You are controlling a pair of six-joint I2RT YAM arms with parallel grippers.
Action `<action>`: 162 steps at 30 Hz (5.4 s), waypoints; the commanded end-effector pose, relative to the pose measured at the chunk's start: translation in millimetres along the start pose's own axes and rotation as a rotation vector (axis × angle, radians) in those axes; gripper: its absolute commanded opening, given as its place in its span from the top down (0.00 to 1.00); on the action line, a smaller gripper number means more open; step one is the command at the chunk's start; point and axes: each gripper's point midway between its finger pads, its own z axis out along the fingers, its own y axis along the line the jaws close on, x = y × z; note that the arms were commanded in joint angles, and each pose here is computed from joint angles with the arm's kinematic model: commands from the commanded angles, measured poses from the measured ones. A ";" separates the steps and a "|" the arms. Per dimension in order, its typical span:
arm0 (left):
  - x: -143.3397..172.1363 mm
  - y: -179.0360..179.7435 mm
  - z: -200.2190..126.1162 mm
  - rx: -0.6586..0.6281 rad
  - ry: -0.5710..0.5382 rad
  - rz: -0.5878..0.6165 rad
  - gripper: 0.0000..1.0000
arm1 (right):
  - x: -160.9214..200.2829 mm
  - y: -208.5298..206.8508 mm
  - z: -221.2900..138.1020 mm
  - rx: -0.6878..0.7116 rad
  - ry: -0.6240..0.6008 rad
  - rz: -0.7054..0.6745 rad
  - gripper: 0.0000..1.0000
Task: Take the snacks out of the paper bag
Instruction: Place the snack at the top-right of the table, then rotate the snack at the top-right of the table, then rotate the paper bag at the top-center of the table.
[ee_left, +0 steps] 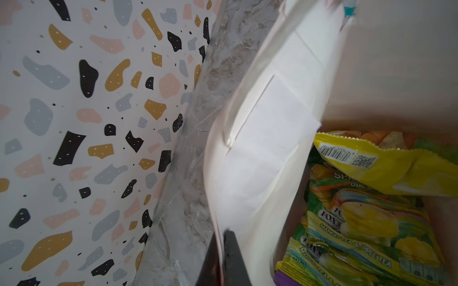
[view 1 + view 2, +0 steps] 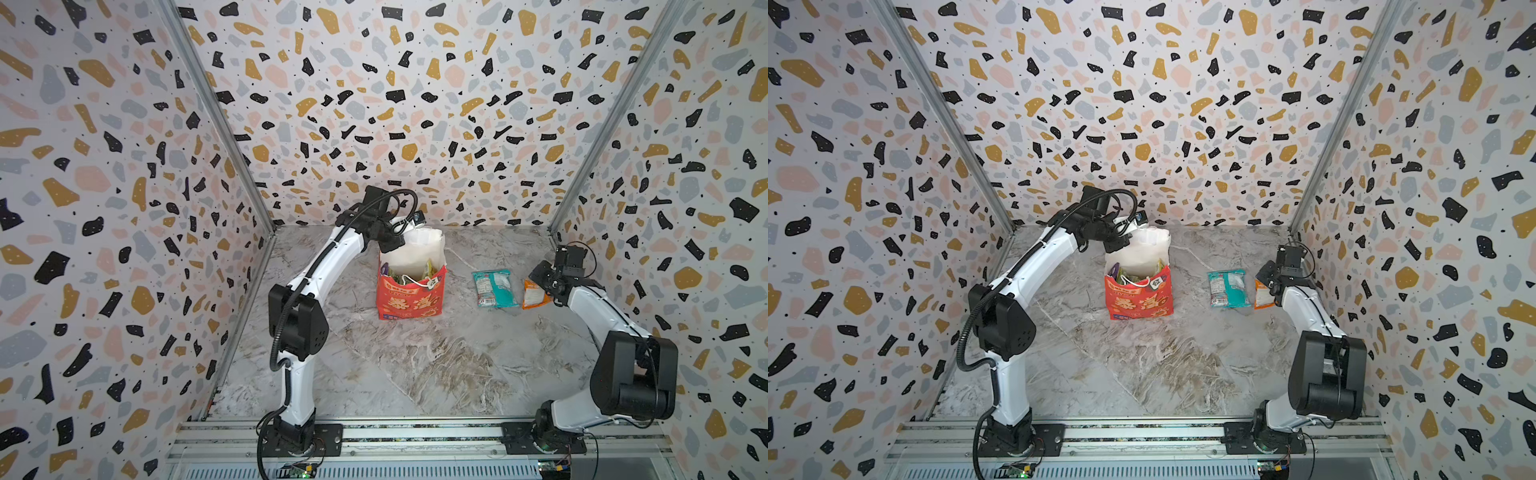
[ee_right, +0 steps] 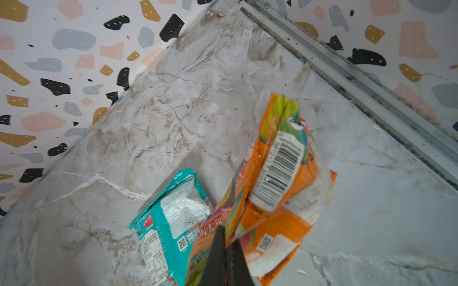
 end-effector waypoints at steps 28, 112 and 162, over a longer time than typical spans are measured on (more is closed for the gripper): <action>-33.9 -54.4 -61.7 -0.075 -0.328 0.045 1.00 | -14.4 28.5 83.9 -0.073 0.074 0.123 0.93; -34.3 -57.0 -115.7 -0.317 -0.452 -0.323 1.00 | 184.4 170.1 -111.6 -0.752 0.310 -0.132 1.00; -14.1 -91.1 -81.7 -0.211 -0.406 -0.410 1.00 | 172.7 231.7 -24.5 -0.669 0.236 -0.124 0.78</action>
